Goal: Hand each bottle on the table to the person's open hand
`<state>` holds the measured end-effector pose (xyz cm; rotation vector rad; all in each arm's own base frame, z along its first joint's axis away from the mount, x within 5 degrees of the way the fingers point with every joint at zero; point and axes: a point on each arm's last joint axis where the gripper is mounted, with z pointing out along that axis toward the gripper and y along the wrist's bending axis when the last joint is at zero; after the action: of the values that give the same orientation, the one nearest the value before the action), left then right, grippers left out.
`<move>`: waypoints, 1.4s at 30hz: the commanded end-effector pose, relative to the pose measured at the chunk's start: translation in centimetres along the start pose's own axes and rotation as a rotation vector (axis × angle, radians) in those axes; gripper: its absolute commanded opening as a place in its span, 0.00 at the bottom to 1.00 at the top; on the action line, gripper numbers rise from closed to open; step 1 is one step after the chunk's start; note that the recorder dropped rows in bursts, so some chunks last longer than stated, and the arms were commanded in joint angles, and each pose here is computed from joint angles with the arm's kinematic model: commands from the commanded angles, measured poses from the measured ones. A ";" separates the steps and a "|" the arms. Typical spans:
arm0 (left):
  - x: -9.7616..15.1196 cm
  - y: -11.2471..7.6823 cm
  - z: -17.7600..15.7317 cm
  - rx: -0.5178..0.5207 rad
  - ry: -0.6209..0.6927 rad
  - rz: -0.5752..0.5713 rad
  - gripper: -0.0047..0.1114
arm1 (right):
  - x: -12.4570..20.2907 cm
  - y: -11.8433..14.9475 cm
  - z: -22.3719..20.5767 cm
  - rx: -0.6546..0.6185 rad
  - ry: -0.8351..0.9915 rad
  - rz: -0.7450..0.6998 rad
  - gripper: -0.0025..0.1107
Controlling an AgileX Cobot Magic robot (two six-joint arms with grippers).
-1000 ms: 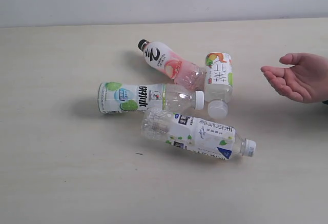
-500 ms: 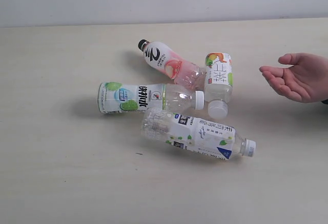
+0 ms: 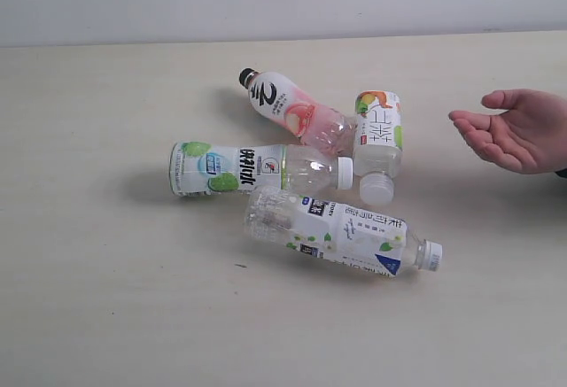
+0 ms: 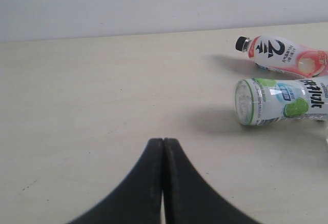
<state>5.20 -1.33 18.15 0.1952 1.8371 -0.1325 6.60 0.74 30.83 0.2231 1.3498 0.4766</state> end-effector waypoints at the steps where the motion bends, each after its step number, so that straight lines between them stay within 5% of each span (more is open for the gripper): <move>1: 0.0 0.0 0.0 0.003 -0.008 -0.013 0.04 | -2.4 2.3 5.4 0.007 0.298 -0.116 0.03; 11: 0.0 0.0 0.0 0.003 -0.008 -0.013 0.04 | -2.0 4.5 19.3 -0.097 1.266 -0.424 0.03; 17: 0.0 0.0 0.0 0.003 -0.008 -0.013 0.04 | 4.3 7.3 21.9 -0.322 1.476 -0.647 0.03; 24: 0.0 0.0 0.0 0.003 -0.008 -0.013 0.04 | 11.7 11.1 19.7 -0.593 1.665 -0.832 0.10; 29: 0.0 0.0 0.0 0.003 -0.008 -0.013 0.04 | 13.8 12.2 17.3 -0.740 1.724 -0.915 0.30; 36: 0.0 0.0 0.0 0.003 -0.008 -0.013 0.04 | 16.9 12.4 15.2 -0.824 1.700 -0.975 0.87; 42: 0.0 0.0 0.0 0.003 -0.008 -0.013 0.04 | 19.9 11.5 15.2 -0.800 1.696 -0.953 0.90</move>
<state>5.20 -1.33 18.15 0.1952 1.8371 -0.1325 21.67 21.37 22.70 -1.7945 2.4210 0.2670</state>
